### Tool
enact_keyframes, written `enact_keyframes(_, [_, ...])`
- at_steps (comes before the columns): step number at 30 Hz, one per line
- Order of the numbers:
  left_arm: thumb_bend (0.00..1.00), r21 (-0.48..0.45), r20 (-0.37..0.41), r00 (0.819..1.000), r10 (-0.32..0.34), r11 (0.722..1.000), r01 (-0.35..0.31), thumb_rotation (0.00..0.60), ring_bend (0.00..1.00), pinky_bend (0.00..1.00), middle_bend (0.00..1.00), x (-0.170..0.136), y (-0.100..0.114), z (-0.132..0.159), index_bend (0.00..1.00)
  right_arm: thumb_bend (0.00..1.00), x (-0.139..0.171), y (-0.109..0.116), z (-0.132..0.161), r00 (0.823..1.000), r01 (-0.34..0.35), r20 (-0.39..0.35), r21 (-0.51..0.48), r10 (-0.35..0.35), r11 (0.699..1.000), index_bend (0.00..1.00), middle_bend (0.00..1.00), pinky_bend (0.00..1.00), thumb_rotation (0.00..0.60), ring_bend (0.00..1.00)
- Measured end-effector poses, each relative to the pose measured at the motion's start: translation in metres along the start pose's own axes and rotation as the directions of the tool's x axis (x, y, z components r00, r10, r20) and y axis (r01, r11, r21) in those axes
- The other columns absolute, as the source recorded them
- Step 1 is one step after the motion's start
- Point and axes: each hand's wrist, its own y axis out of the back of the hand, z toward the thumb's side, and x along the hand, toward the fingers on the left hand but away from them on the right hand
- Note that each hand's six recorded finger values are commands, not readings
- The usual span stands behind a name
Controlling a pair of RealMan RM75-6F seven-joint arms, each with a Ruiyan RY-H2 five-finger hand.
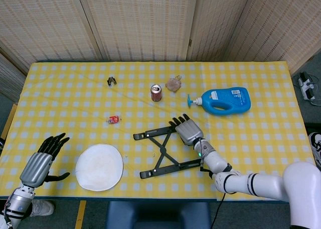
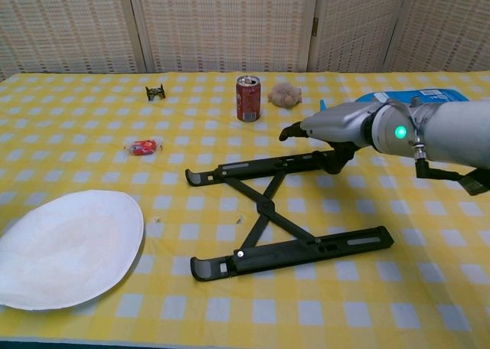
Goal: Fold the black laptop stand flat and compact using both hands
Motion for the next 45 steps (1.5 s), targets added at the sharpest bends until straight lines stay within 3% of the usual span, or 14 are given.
enact_keyframes(11, [0.13, -0.015, -0.024, 1.000, -0.008, 1.000, 0.007, 0.600, 0.00, 0.00, 0.01, -0.005, -0.005, -0.007, 0.01, 0.87, -0.024, -0.012, 0.019, 0.999, -0.049, -0.002, -0.003, 0.049, 0.999, 0.00, 0.13, 0.02, 0.600, 0.08])
enact_keyframes(25, [0.13, -0.030, -0.017, 1.000, -0.004, 1.000, 0.004, 0.600, 0.00, 0.00, 0.01, -0.008, -0.005, -0.009, 0.00, 0.87, -0.007, -0.021, 0.061, 0.986, -0.060, -0.153, -0.008, 0.058, 0.998, 0.00, 0.16, 0.02, 0.600, 0.10])
enact_keyframes(29, [0.13, -0.031, -0.019, 1.000, -0.001, 1.000, 0.000, 0.600, 0.00, 0.00, 0.01, -0.010, -0.004, -0.010, 0.00, 0.87, -0.002, -0.018, 0.065, 0.983, -0.029, -0.180, 0.010, 0.031, 1.000, 0.00, 0.15, 0.02, 0.600, 0.10])
enact_keyframes(31, [0.13, -0.033, -0.020, 1.000, -0.001, 0.999, 0.000, 0.600, 0.00, 0.00, 0.01, -0.010, -0.005, -0.010, 0.00, 0.80, 0.000, -0.014, 0.063, 0.984, 0.007, -0.181, 0.028, -0.002, 1.000, 0.00, 0.13, 0.02, 0.600, 0.09])
enact_keyframes(33, [0.13, -0.034, -0.020, 1.000, -0.003, 0.999, 0.003, 0.600, 0.00, 0.00, 0.01, -0.010, -0.005, -0.010, 0.00, 0.62, 0.002, -0.009, 0.058, 0.985, 0.051, -0.169, 0.044, -0.043, 0.998, 0.00, 0.10, 0.02, 0.600, 0.08])
enact_keyframes(35, [0.13, -0.036, -0.019, 1.000, -0.005, 0.999, 0.004, 0.600, 0.00, 0.00, 0.01, -0.010, -0.006, -0.010, 0.00, 0.52, 0.003, -0.005, 0.054, 0.985, 0.089, -0.155, 0.052, -0.081, 0.995, 0.00, 0.09, 0.02, 0.600, 0.07])
enact_keyframes(38, [0.13, -0.034, -0.014, 1.000, -0.008, 0.999, 0.008, 0.600, 0.00, 0.00, 0.01, -0.008, -0.006, -0.010, 0.00, 0.49, 0.007, -0.002, 0.048, 0.981, 0.141, -0.140, 0.047, -0.133, 0.989, 0.00, 0.09, 0.02, 0.600, 0.07])
enact_keyframes(42, [0.13, -0.020, 0.001, 1.000, -0.002, 1.000, 0.002, 0.600, 0.00, 0.00, 0.01, -0.004, -0.001, -0.009, 0.00, 0.48, 0.020, -0.002, 0.046, 0.977, 0.155, -0.154, 0.024, -0.150, 0.988, 0.00, 0.09, 0.02, 0.600, 0.08])
enact_keyframes(45, [0.13, -0.007, 0.031, 1.000, 0.004, 1.000, -0.004, 0.600, 0.00, 0.00, 0.01, 0.002, 0.004, -0.004, 0.00, 0.42, 0.037, 0.001, 0.043, 0.971, 0.170, -0.177, 0.028, -0.163, 0.985, 0.00, 0.09, 0.02, 0.600, 0.08])
